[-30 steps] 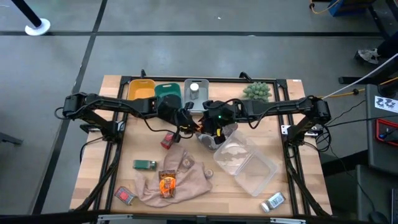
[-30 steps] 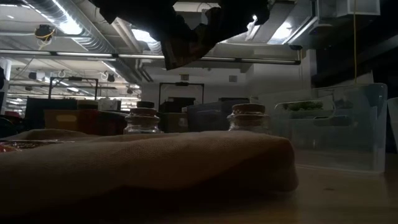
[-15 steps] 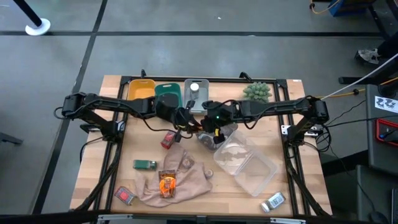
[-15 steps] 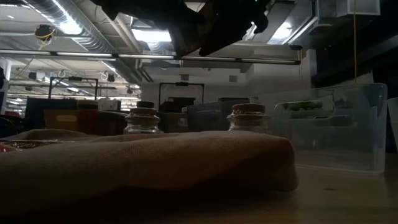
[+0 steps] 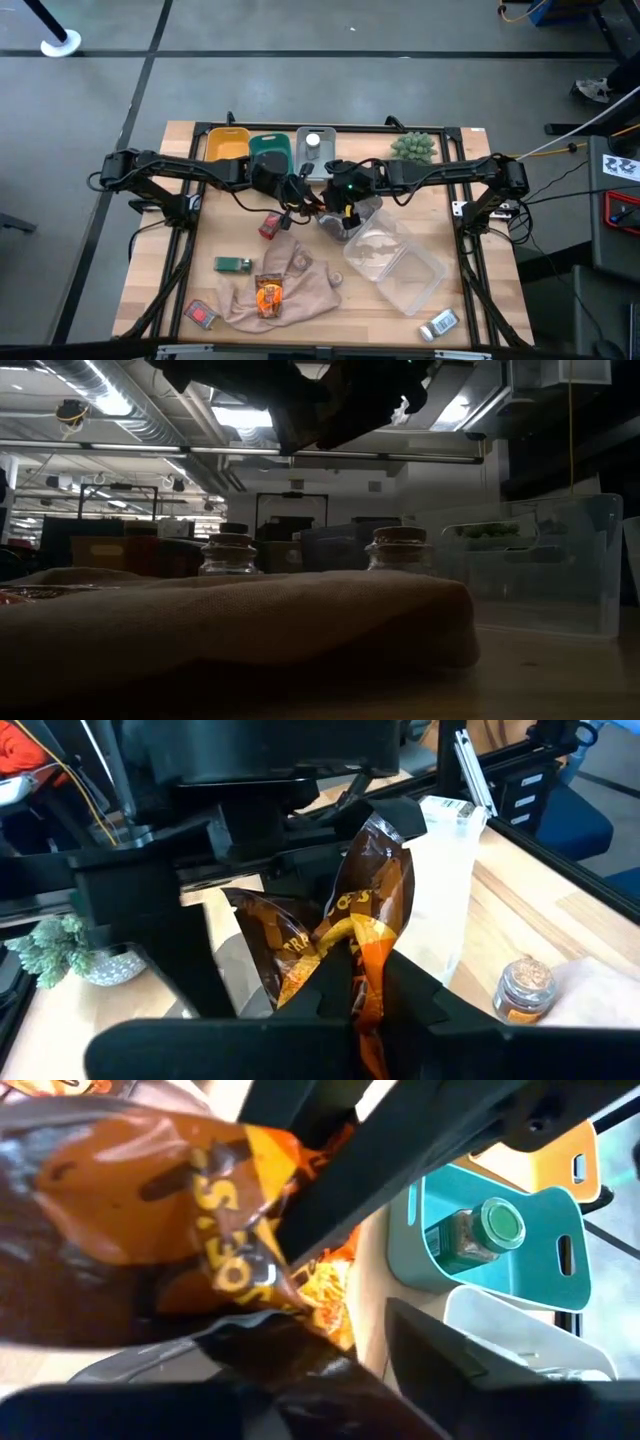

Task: Sort spices by type
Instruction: Put the top orange seasoning pack into the black bin

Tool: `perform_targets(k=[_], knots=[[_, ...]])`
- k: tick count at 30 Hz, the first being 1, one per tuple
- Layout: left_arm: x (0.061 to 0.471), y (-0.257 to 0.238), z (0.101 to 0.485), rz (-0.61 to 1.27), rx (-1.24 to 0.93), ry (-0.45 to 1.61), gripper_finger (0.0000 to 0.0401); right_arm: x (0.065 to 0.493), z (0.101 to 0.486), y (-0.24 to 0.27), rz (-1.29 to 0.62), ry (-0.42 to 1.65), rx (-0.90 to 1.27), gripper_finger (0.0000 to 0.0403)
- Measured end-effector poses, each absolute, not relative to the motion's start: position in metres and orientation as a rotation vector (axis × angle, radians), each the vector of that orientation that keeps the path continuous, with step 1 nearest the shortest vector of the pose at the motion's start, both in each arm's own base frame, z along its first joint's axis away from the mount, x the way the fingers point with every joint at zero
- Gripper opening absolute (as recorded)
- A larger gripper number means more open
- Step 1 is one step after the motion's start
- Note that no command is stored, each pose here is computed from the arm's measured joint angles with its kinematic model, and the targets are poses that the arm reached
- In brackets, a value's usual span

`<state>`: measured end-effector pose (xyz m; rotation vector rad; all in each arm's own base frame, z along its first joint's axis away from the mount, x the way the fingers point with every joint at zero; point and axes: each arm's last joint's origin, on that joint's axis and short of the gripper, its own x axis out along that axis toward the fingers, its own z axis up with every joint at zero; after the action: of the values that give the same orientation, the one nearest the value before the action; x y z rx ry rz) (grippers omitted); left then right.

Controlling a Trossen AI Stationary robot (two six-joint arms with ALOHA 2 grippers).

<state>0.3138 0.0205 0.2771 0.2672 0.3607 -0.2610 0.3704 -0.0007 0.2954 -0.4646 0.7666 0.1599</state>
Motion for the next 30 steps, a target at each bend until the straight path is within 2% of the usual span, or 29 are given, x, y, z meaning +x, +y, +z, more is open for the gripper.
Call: perform_targets(k=[7,16,20,24,30], knots=[[0.3137,0.0209,0.2762,-0.255,0.269,0.368,0.0018,0.3707,0.2966,0.0015,0.225,0.741,-0.437,0.0172],[0.3126,0.0207,0.2732,-0.266,0.285,0.393,0.0023,0.3707,0.2971,0.0031,0.275,0.724,-0.418,0.0160],[0.3126,0.0208,0.2732,-0.265,0.285,0.394,0.0017,0.3707,0.2971,0.0031,0.275,0.725,-0.418,0.0135],[0.3126,0.0209,0.2732,-0.265,0.285,0.394,0.0016,0.3707,0.2970,0.0031,0.275,0.725,-0.419,0.0093],[0.3126,0.0213,0.2730,-0.249,0.271,0.401,0.0058,0.3703,0.2965,0.0016,0.230,0.744,-0.435,0.0020]])
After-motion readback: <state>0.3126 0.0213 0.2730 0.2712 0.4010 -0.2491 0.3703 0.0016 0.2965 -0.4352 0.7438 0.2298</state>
